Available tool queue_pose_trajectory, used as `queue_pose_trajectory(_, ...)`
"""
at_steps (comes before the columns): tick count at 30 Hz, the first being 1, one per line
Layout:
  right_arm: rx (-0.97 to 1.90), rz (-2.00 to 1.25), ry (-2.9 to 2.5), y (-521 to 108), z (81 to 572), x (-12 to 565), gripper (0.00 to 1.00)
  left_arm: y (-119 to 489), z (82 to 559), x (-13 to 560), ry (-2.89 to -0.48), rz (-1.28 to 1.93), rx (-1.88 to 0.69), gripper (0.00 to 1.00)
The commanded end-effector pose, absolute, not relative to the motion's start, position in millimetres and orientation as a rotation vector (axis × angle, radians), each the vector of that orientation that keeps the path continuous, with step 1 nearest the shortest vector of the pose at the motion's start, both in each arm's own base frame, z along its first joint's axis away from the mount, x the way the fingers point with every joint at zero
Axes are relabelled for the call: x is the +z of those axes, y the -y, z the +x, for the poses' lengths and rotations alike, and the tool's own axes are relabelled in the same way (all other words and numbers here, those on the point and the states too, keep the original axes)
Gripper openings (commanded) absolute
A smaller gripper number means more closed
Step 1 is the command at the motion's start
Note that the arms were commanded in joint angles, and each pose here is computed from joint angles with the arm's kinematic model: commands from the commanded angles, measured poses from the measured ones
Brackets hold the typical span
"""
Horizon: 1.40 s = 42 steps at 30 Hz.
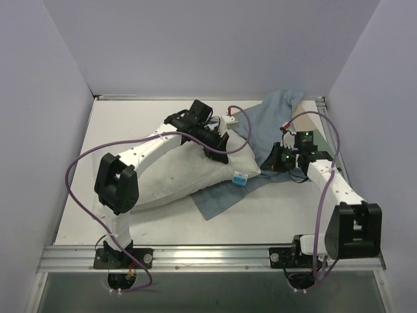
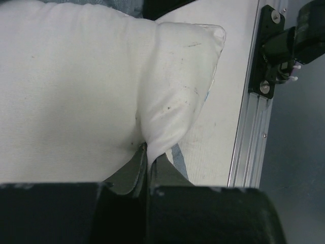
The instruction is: Put the pillow into the pillowcase
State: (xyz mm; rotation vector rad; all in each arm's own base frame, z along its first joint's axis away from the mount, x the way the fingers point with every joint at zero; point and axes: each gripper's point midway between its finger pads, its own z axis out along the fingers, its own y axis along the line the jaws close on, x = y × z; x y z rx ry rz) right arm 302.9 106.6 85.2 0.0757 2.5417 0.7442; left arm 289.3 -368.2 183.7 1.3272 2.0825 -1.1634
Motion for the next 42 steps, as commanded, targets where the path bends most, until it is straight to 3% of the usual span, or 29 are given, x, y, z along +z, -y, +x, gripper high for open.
queue_pose_trajectory(1, 0.884, -0.173, -2.474, -124.1, 261.3, 129.7, 0.00, 365.7, 318.3, 193.7, -2.074, 1.188, -1.066, 0.00)
queue_pose_trajectory(4, 0.841, -0.210, -2.505, -125.9, 250.4, 122.2, 0.03, 374.5, 314.1, 208.6, -1.995, 1.172, -1.185, 0.00)
queue_pose_trajectory(6, 0.831, -0.205, -2.522, -132.6, 252.6, 117.8, 0.20, 377.6, 304.7, 214.8, -1.954, 1.181, -1.294, 0.00)
queue_pose_trajectory(8, 0.783, -0.126, -2.502, -136.0, 272.4, 110.3, 0.26, 376.9, 291.0, 226.2, -1.925, 1.185, -1.451, 0.00)
queue_pose_trajectory(9, 0.765, -0.117, -2.473, -137.5, 285.8, 104.6, 0.39, 377.8, 287.7, 232.0, -1.921, 1.169, -1.503, 0.00)
queue_pose_trajectory(11, 0.729, -0.074, -2.474, -137.8, 298.2, 96.1, 0.45, 373.2, 282.4, 244.9, -1.914, 1.146, -1.581, 0.00)
queue_pose_trajectory(16, 0.702, 0.041, -2.489, -137.9, 319.2, 74.2, 0.45, 355.5, 292.8, 275.8, -1.892, 1.042, -1.680, 0.00)
queue_pose_trajectory(23, 0.825, 0.041, -2.401, -152.1, 337.2, 90.6, 0.42, 338.0, 306.4, 296.4, -1.855, 0.983, -1.779, 0.00)
queue_pose_trajectory(29, 0.944, -0.036, -2.316, -142.0, 321.7, 140.3, 0.51, 329.8, 305.2, 288.9, -1.859, 0.984, -1.758, 0.00)
queue_pose_trajectory(35, 0.829, -0.045, -2.486, -145.4, 284.1, 91.1, 0.46, 328.6, 298.2, 304.6, -1.808, 1.000, -1.844, 0.00)
queue_pose_trajectory(36, 0.831, -0.005, -2.481, -146.9, 289.2, 85.2, 0.46, 329.3, 299.2, 309.5, -1.711, 1.047, -1.831, 0.00)
queue_pose_trajectory(39, 0.697, -0.012, -2.543, -134.7, 297.3, 58.9, 0.47, 324.9, 291.9, 321.8, -1.726, 1.008, -1.903, 0.00)
queue_pose_trajectory(42, 0.615, 0.080, -2.607, -110.5, 316.8, 43.9, 0.42, 320.2, 289.7, 313.1, -1.771, 0.988, -1.902, 0.00)
